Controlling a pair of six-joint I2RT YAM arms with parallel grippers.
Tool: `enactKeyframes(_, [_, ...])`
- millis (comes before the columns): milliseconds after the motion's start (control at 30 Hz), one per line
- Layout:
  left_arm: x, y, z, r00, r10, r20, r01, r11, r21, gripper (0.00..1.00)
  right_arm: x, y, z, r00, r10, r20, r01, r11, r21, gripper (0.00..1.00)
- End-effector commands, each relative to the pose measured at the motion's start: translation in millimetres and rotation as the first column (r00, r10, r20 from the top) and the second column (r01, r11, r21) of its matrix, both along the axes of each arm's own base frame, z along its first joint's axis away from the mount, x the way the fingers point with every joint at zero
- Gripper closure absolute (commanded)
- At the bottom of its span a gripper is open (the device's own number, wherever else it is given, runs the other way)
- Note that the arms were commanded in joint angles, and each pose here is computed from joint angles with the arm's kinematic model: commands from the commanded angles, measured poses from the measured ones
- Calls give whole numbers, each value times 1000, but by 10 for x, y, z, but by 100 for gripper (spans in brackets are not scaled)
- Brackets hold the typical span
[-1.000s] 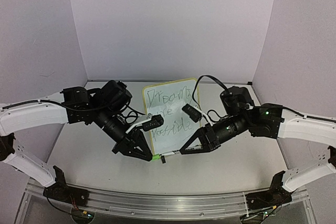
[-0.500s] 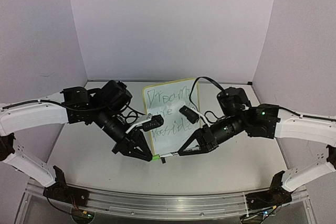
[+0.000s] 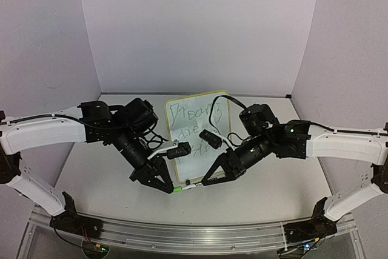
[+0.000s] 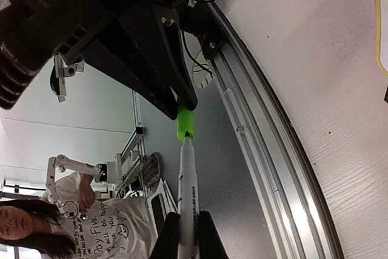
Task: Write a sentence on the whiteboard
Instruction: Insert the whiteboard marker without the cap into the pen cap.
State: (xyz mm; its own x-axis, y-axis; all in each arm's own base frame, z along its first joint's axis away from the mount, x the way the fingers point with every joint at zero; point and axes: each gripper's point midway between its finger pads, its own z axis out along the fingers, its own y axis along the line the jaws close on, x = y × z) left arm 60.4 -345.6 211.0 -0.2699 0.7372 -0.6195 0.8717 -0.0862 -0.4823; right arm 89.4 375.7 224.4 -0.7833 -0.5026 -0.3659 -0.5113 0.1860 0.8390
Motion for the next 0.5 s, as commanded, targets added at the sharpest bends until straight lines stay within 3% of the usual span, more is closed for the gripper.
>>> enactKeyframes(0, [57,-270,398,995,-35,88,50,985,-164,100,65,190,305,996,23,85,-34,992,120,100])
enactKeyframes(467, [-37,-250,316,995,-83,58,90,987,-135,100,86,143,354,993,-14,121,-3,990,141,100])
